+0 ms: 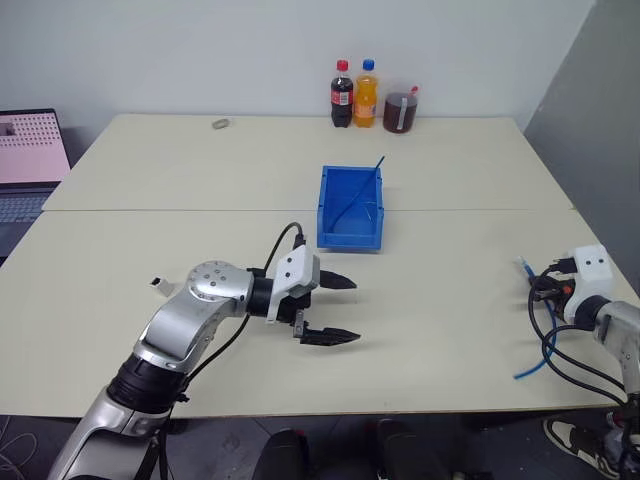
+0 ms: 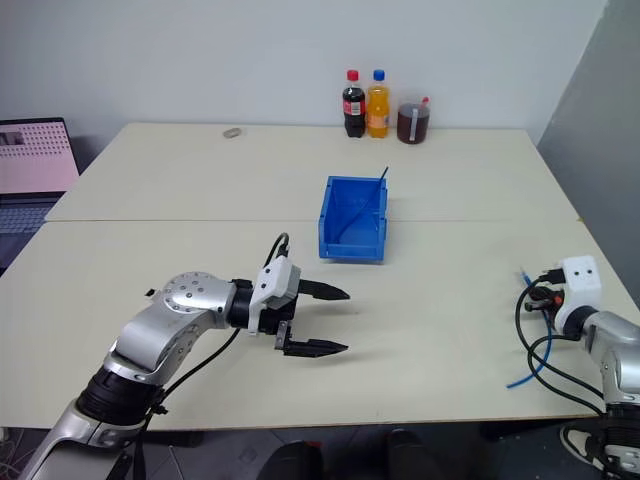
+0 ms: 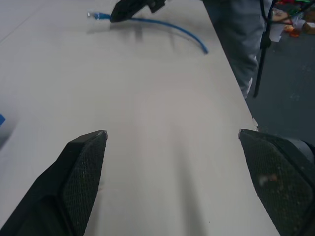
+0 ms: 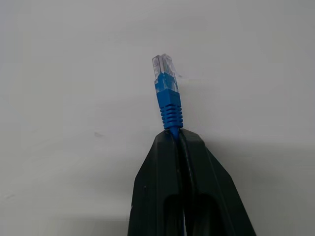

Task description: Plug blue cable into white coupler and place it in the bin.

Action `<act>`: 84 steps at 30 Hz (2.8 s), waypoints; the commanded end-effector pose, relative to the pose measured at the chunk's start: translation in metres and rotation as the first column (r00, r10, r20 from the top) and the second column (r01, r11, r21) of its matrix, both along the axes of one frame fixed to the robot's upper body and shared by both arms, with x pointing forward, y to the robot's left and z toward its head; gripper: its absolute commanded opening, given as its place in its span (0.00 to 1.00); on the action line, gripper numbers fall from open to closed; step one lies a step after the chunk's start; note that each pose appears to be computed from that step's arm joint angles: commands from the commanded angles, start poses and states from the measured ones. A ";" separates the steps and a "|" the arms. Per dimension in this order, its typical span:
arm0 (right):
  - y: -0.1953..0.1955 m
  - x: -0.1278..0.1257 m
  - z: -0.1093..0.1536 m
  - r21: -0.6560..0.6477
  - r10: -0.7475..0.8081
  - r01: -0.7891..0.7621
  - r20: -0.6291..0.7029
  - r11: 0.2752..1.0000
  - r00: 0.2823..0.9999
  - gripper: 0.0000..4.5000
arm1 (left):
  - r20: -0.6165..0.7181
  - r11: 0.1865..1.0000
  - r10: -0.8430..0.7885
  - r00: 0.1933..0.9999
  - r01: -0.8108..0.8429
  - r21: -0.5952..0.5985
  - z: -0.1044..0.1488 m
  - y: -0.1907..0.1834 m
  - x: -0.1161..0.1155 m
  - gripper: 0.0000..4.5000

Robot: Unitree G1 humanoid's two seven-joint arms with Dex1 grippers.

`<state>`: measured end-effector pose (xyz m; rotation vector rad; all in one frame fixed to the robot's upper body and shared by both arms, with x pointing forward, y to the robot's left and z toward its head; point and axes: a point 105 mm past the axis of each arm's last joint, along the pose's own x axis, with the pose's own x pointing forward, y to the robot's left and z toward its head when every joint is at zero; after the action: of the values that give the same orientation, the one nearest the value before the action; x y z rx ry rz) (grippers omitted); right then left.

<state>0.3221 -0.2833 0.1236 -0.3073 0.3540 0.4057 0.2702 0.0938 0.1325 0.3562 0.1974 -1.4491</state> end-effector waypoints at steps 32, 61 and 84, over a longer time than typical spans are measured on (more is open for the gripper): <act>0.300 -0.017 -0.020 -0.360 0.949 -0.894 -0.060 0.267 0.308 0.48 | -0.071 0.883 0.447 0.891 -0.428 0.195 -0.035 0.123 -0.026 1.00; 0.226 -0.054 0.027 -0.168 0.787 -0.775 0.004 0.609 0.617 1.00 | -0.079 0.886 0.404 0.911 -0.368 0.283 -0.088 0.064 -0.006 0.47; 0.212 -0.074 0.022 0.023 0.729 -0.729 0.013 0.684 0.684 1.00 | -0.104 0.897 0.426 0.899 -0.404 0.182 -0.081 0.069 -0.004 0.01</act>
<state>0.2540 -0.0720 0.1352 -0.4168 0.2535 1.2038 0.2724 0.1586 0.0653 0.3348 0.4031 -1.0350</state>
